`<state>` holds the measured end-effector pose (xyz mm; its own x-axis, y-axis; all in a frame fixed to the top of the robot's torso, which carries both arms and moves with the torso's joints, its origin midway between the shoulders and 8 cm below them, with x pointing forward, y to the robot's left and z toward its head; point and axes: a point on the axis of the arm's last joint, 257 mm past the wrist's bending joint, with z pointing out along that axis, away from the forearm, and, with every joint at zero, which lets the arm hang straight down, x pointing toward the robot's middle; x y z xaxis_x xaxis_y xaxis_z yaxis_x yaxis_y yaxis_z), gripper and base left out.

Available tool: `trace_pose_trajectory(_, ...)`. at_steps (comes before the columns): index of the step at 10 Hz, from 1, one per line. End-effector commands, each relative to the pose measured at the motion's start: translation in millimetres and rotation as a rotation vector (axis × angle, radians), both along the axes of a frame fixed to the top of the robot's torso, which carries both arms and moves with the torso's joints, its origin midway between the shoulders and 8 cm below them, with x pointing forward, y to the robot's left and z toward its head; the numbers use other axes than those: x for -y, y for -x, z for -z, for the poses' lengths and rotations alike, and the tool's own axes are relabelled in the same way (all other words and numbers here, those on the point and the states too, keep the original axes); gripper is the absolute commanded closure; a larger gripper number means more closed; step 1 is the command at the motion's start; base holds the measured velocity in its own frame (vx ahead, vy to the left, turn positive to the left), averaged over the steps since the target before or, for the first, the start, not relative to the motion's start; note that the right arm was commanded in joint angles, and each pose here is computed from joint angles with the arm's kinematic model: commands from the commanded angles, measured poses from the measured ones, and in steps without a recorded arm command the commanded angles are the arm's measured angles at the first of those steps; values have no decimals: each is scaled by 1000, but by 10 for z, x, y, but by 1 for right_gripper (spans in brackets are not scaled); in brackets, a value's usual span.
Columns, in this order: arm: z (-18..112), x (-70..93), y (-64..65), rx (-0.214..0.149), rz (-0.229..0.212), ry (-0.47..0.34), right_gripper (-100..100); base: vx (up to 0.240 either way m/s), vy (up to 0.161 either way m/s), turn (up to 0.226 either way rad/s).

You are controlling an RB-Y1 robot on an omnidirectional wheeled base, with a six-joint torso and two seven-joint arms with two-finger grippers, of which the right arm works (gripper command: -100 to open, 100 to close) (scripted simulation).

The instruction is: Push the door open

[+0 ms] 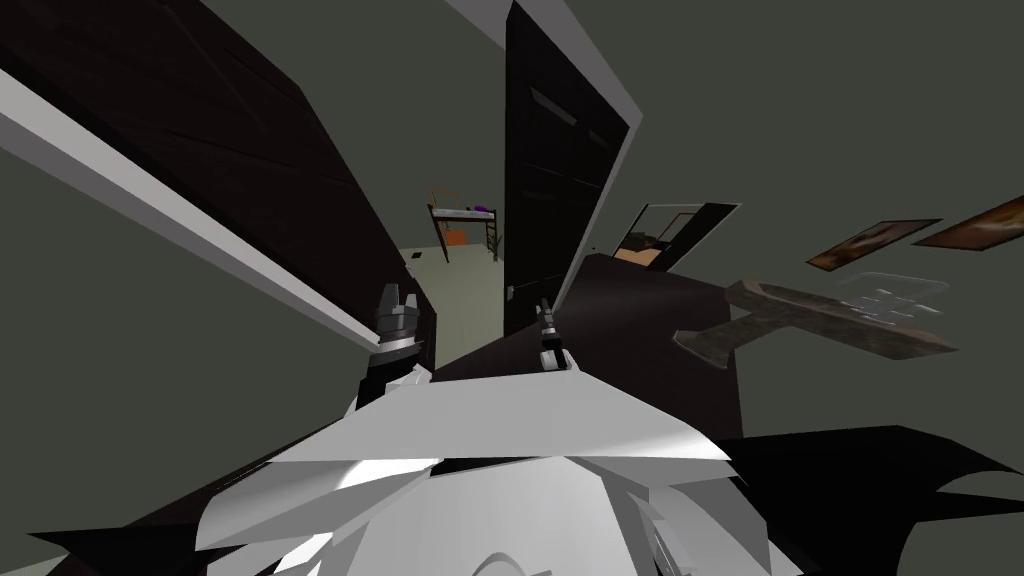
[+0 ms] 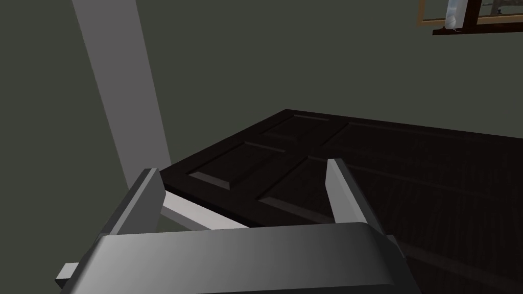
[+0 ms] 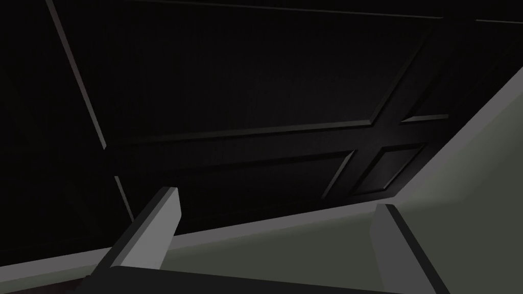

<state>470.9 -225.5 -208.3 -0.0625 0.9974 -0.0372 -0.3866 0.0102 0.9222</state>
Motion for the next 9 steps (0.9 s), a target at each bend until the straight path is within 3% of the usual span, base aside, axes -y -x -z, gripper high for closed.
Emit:
trace_pose_trajectory(1,107,-84,-52,-20,-23,4,-100,70,-45,62)
trace_pose_trajectory(3,289,-133,-84,-55,-36,6,-100,58,-30,37)
trace_pose_trajectory(9,638,-290,-164,-124,-79,14,-100,46,-23,30)
